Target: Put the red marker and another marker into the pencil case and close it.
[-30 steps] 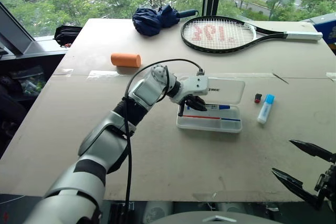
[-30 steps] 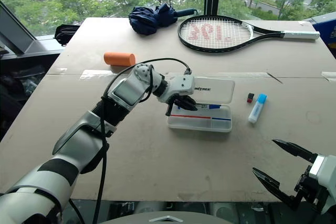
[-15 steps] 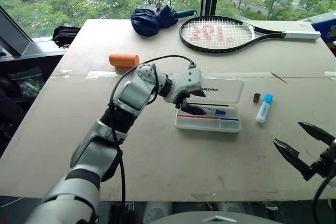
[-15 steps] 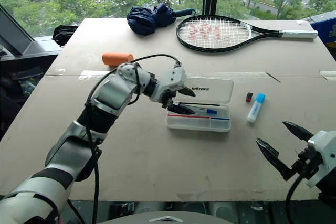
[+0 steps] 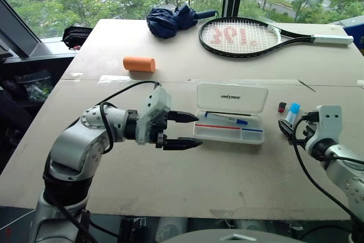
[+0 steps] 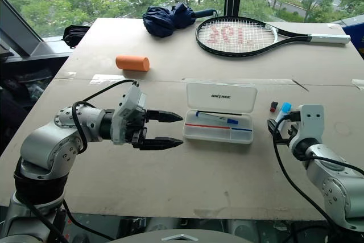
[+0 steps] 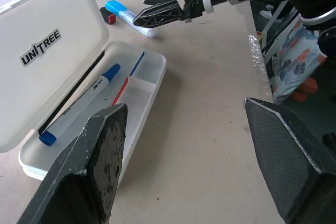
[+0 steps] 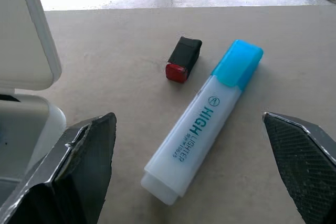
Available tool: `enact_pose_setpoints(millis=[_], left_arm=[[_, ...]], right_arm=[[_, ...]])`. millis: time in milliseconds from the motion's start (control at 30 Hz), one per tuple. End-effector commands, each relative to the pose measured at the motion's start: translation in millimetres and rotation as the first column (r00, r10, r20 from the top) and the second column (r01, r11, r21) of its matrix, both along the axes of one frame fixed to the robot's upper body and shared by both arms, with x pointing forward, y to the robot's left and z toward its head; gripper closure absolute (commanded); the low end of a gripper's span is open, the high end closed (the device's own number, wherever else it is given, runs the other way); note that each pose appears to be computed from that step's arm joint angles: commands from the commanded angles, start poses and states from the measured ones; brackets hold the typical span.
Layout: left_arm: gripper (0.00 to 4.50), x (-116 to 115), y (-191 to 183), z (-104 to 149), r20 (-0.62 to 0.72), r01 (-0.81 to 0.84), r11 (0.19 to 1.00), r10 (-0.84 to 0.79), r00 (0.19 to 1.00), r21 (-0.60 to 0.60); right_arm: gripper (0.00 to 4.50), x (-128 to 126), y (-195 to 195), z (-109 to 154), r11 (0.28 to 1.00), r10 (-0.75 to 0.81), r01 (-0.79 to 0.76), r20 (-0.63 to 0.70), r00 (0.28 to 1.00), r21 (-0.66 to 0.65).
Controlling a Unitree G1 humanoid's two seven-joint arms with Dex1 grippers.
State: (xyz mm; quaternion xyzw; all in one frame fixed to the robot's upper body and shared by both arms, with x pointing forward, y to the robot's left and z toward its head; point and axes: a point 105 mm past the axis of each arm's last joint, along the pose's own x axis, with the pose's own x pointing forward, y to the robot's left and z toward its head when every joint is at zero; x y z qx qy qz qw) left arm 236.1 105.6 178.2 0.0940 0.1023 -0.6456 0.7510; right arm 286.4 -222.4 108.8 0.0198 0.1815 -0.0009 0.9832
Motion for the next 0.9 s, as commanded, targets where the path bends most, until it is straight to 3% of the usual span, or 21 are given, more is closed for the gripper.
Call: enact_pose_setpoints(millis=[33,133,433,567,667,733,800,900], left_arm=[[0.94,-7.9,-0.4,9.2,0.064,-0.014,1.000,0.015,0.998,-0.010],[0.94,-10.2,0.0,7.9,0.068,-0.020,1.000,0.021,0.997,-0.015],[0.79,-19.0,0.1,7.8,0.059,0.048,0.998,-0.045,0.997,-0.038],[0.79,-21.9,-1.5,9.2,0.068,0.061,0.997,-0.058,0.996,-0.046],[0.79,-19.8,0.2,11.9,0.085,0.027,0.997,-0.021,0.996,-0.066],[0.79,-15.3,3.3,18.0,0.135,-0.015,0.989,0.036,0.990,-0.147],[0.79,-23.1,11.8,13.6,0.101,0.017,0.992,-0.005,0.995,-0.124],[0.79,-32.9,26.9,17.4,0.053,0.029,0.989,-0.022,0.998,-0.147]], right_arm=[[0.00,7.5,-7.8,-3.4,0.993,-0.114,0.112,-0.041,0.993,-0.041],[0.00,10.8,-14.1,-17.6,0.978,-0.195,0.186,-0.108,0.975,-0.090],[3.72,2.7,-21.1,-36.8,0.966,-0.258,0.249,-0.172,0.951,-0.069],[3.78,-16.2,-42.2,-24.5,0.973,-0.216,0.201,-0.154,0.964,-0.111],[3.78,-38.7,-58.2,-10.3,0.981,-0.081,0.048,-0.177,0.981,-0.188],[3.78,-54.1,-56.6,6.0,0.963,0.107,-0.151,-0.197,0.975,-0.224],[3.78,-69.1,-31.5,26.6,0.881,0.380,-0.423,-0.218,0.899,-0.212],[3.78,-79.7,22.8,49.6,0.638,0.719,-0.747,-0.204,0.665,-0.186]])
